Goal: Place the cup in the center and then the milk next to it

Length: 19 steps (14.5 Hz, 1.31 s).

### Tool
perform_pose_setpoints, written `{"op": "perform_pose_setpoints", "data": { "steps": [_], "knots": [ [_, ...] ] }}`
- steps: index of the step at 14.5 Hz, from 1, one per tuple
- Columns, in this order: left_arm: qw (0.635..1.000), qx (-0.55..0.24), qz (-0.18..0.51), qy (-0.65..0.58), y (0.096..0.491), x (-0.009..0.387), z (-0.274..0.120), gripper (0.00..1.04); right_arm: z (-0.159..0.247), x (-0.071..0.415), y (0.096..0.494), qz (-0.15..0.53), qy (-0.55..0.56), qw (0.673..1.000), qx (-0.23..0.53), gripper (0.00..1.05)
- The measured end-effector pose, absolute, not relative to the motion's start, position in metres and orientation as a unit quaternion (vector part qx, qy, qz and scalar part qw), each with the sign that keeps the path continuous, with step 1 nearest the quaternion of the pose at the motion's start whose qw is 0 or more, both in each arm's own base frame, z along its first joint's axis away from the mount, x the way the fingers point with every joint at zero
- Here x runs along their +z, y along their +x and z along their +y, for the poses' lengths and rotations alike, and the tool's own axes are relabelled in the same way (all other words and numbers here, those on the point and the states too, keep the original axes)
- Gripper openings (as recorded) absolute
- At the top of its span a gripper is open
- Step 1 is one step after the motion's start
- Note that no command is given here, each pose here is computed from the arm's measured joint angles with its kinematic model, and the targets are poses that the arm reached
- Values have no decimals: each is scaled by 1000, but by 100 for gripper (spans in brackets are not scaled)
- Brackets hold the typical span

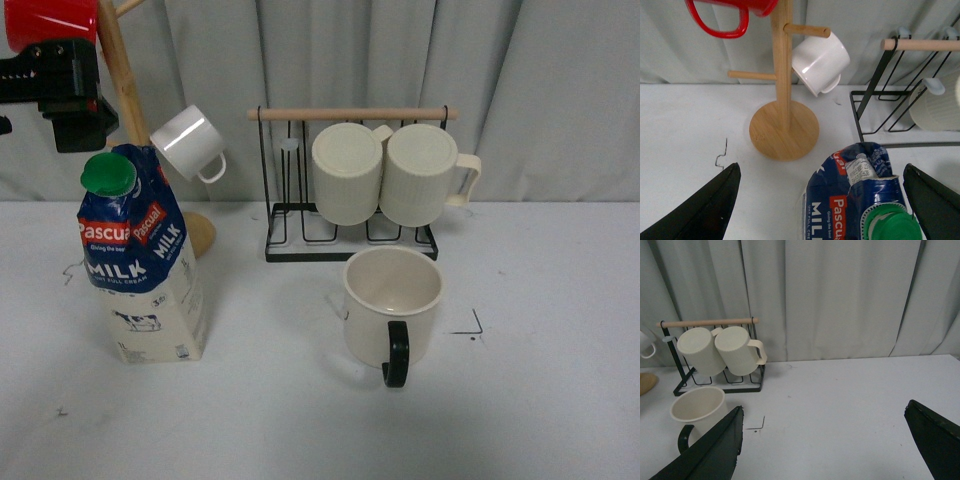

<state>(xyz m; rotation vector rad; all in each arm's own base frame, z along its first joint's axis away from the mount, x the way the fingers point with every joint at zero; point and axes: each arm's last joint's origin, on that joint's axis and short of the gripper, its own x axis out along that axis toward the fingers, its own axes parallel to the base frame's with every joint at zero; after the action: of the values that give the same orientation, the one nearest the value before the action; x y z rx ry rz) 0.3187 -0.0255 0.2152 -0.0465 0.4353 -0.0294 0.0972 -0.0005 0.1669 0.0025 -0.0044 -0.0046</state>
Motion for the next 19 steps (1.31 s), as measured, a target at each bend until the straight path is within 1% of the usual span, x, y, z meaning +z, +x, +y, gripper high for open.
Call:
{"op": "perform_pose_setpoints", "data": {
  "steps": [12, 16, 17, 18, 19],
  "knots": [
    [971, -50, 232, -11, 327, 204, -55, 98, 0, 167, 97, -2, 1, 1000, -2, 98],
    [970, -29, 242, 18, 336, 189, -63, 98, 0, 167, 97, -2, 1, 1000, -2, 98],
    [966, -19, 255, 51, 342, 170, -67, 98, 0, 167, 97, -2, 1, 1000, -2, 98],
    [962, -14, 266, 56, 344, 161, -67, 83, 0, 167, 97, -2, 1, 1000, -2, 98],
    [962, -13, 267, 55, 344, 161, -67, 49, 0, 167, 97, -2, 1, 1000, -2, 98]
  ]
}}
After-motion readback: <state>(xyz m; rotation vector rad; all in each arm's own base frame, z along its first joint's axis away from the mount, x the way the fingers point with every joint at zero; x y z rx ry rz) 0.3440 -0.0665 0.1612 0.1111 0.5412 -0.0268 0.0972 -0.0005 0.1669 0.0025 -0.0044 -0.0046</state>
